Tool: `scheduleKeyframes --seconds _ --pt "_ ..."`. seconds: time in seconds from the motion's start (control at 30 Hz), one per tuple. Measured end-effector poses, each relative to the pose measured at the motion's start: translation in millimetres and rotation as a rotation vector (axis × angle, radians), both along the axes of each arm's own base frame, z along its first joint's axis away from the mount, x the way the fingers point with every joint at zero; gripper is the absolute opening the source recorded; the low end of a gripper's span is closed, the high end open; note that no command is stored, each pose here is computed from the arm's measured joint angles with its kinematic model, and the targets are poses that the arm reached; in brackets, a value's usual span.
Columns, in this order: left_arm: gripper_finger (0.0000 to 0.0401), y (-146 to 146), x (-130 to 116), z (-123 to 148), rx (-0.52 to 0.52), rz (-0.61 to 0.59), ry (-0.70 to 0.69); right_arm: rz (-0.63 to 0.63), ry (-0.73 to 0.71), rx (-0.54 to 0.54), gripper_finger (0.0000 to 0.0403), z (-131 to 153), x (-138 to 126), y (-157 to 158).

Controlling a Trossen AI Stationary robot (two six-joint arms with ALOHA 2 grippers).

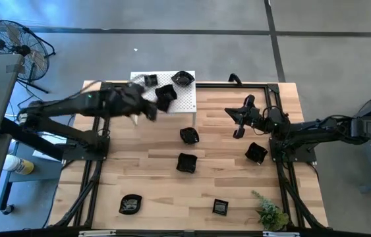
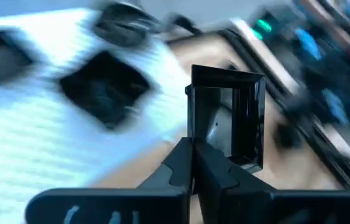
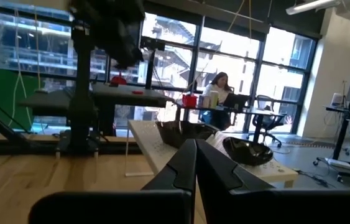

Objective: Pick & Place Mini shaped plates
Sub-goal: Stack the black square plate on top of the black square plate on the shelf

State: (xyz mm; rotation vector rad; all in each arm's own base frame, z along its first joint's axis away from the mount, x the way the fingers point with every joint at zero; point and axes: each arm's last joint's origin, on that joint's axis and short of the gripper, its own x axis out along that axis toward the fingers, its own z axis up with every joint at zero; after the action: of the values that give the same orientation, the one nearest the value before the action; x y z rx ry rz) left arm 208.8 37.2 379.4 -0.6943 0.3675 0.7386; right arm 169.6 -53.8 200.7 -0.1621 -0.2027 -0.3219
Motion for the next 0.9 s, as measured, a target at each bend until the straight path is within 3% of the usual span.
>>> scheduleKeyframes --seconds 0.13,0.4,0.73,0.9 --pt "0.0005 29 -17 5 -0.012 0.193 -0.047 0.013 -0.003 0.014 0.0003 0 0 0" --pt "0.0005 86 -28 -4 -0.072 0.402 -0.026 0.015 -0.002 0.025 0.0006 -1 0 0" --pt "0.0005 126 -31 -25 -0.212 0.480 0.008 0.014 0.003 0.020 0.0006 -1 0 0" --pt "0.0005 135 -30 -36 -0.281 0.459 0.003 0.013 0.003 0.017 0.0003 -1 0 0"
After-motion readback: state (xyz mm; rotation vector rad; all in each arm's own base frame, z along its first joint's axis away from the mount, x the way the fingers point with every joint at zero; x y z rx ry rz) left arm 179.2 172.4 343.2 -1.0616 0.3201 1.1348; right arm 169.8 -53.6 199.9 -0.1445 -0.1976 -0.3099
